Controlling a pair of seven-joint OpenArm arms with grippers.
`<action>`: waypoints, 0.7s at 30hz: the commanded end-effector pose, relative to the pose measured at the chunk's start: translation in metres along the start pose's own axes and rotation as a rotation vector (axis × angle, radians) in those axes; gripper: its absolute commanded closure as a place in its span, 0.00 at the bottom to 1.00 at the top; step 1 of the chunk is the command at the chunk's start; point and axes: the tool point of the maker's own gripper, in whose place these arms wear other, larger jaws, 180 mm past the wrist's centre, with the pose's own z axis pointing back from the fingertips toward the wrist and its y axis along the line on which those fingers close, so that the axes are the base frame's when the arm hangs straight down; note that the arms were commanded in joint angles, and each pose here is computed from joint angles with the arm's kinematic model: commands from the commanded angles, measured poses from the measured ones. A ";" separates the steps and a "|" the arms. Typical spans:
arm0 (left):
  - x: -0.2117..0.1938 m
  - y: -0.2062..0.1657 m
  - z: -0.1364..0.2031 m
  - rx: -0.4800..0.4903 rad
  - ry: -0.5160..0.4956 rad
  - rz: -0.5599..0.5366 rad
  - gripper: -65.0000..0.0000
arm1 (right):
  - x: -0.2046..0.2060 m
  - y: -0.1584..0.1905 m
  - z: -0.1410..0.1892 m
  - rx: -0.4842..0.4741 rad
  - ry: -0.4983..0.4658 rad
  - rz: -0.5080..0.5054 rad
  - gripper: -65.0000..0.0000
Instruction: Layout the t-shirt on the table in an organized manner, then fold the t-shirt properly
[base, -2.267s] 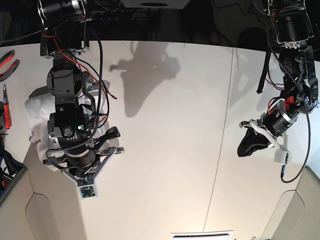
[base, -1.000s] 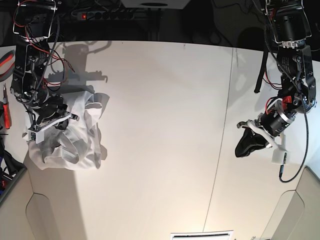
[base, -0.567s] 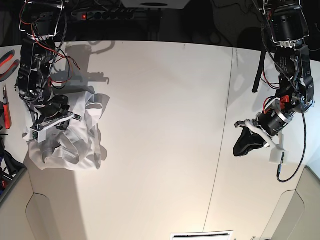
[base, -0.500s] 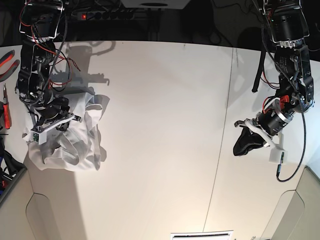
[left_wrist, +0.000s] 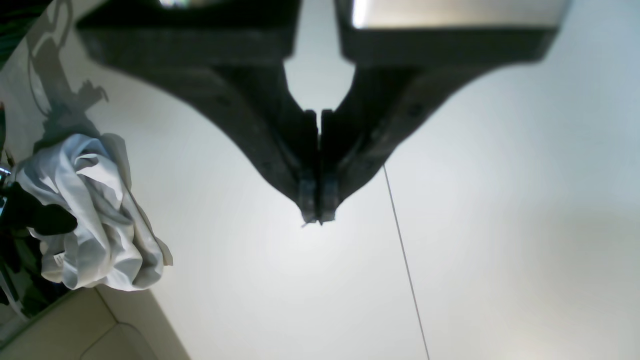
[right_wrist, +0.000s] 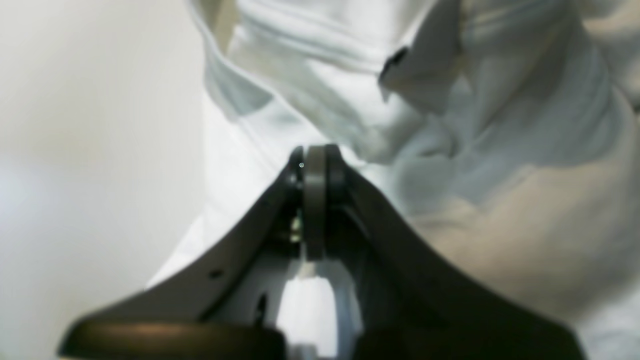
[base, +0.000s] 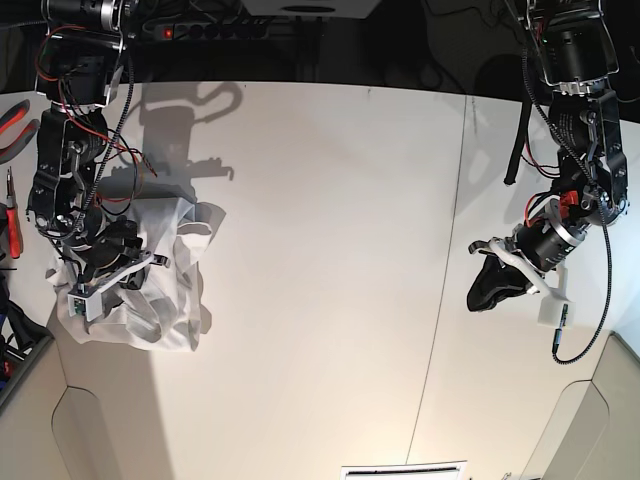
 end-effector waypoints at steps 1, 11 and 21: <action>0.021 -0.001 0.001 -0.013 -0.060 -0.019 1.00 | 0.025 0.004 0.002 0.018 -0.066 0.002 1.00; 0.013 0.030 0.020 0.042 0.088 -0.099 1.00 | 0.066 0.017 0.029 0.048 -0.114 0.115 1.00; -0.007 0.053 0.093 -0.010 0.247 0.120 1.00 | 0.024 -0.014 0.096 0.023 -0.014 0.255 1.00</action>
